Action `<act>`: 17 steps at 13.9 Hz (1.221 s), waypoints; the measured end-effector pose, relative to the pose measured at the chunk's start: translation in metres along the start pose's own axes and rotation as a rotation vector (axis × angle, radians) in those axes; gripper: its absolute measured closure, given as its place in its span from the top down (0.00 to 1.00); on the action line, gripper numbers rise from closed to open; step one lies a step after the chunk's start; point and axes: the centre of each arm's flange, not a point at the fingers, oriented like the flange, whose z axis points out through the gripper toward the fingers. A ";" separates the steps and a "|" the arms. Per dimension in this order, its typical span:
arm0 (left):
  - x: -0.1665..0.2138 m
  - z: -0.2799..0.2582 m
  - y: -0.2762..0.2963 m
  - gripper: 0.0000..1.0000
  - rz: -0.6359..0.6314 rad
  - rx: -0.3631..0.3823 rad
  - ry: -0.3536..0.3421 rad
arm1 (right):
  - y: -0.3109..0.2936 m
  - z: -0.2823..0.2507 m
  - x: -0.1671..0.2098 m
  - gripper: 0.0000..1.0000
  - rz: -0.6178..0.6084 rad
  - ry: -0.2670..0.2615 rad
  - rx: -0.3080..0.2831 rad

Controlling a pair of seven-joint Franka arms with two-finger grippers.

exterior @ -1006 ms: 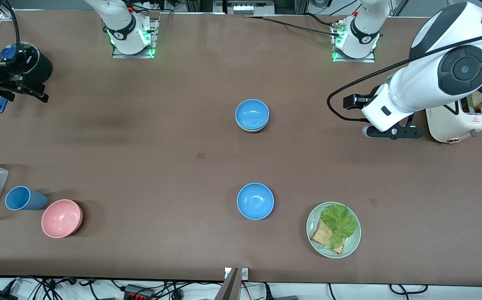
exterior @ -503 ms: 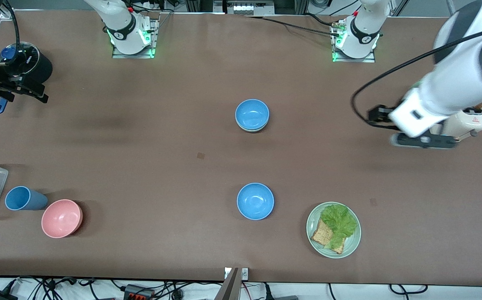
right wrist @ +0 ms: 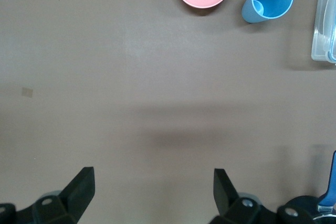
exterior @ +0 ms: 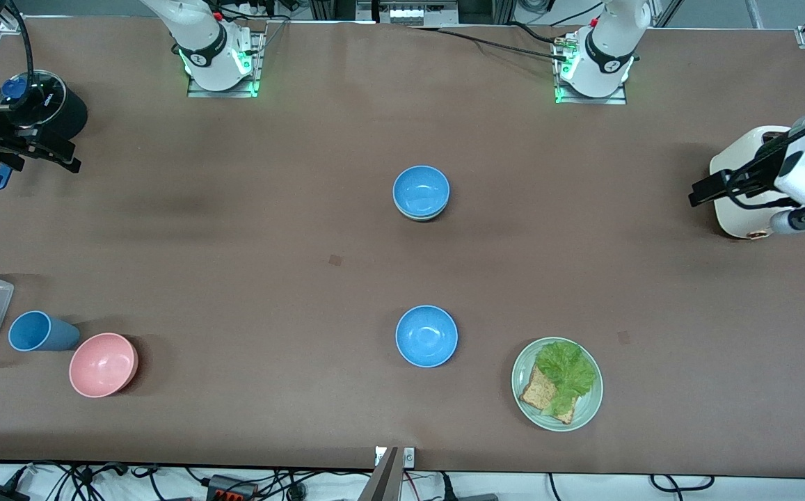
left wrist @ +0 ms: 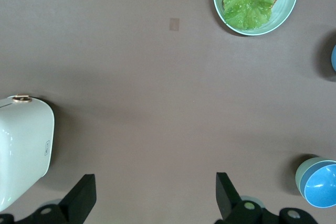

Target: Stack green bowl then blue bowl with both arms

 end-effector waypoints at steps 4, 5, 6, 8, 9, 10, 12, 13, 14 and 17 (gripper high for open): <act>-0.019 -0.012 0.011 1.00 0.017 0.016 0.002 | 0.000 0.000 0.000 1.00 0.000 0.000 0.000; -0.019 -0.011 0.010 1.00 0.015 0.018 -0.002 | 0.000 0.000 0.000 1.00 0.000 0.000 0.000; -0.020 -0.010 0.010 1.00 0.015 0.019 -0.007 | 0.000 0.000 0.000 1.00 0.000 0.000 0.000; -0.020 -0.009 0.010 1.00 0.015 0.019 -0.010 | 0.000 0.000 0.000 1.00 0.000 0.001 0.000; -0.020 -0.009 0.010 1.00 0.015 0.019 -0.010 | 0.000 0.000 0.000 1.00 0.000 0.002 0.000; -0.020 -0.009 0.010 1.00 0.015 0.019 -0.011 | 0.000 0.000 0.000 1.00 0.000 0.003 0.000; -0.020 -0.009 0.010 1.00 0.015 0.020 -0.011 | 0.000 0.000 0.001 1.00 0.000 0.004 0.000; -0.020 -0.008 0.010 1.00 0.015 0.020 -0.012 | 0.000 0.000 0.001 1.00 0.000 0.004 0.000; -0.020 -0.008 0.010 1.00 0.015 0.020 -0.013 | 0.000 0.000 0.001 1.00 0.000 0.004 0.000; -0.021 -0.008 0.011 1.00 0.018 0.021 -0.015 | 0.000 -0.001 0.001 1.00 -0.001 0.005 0.000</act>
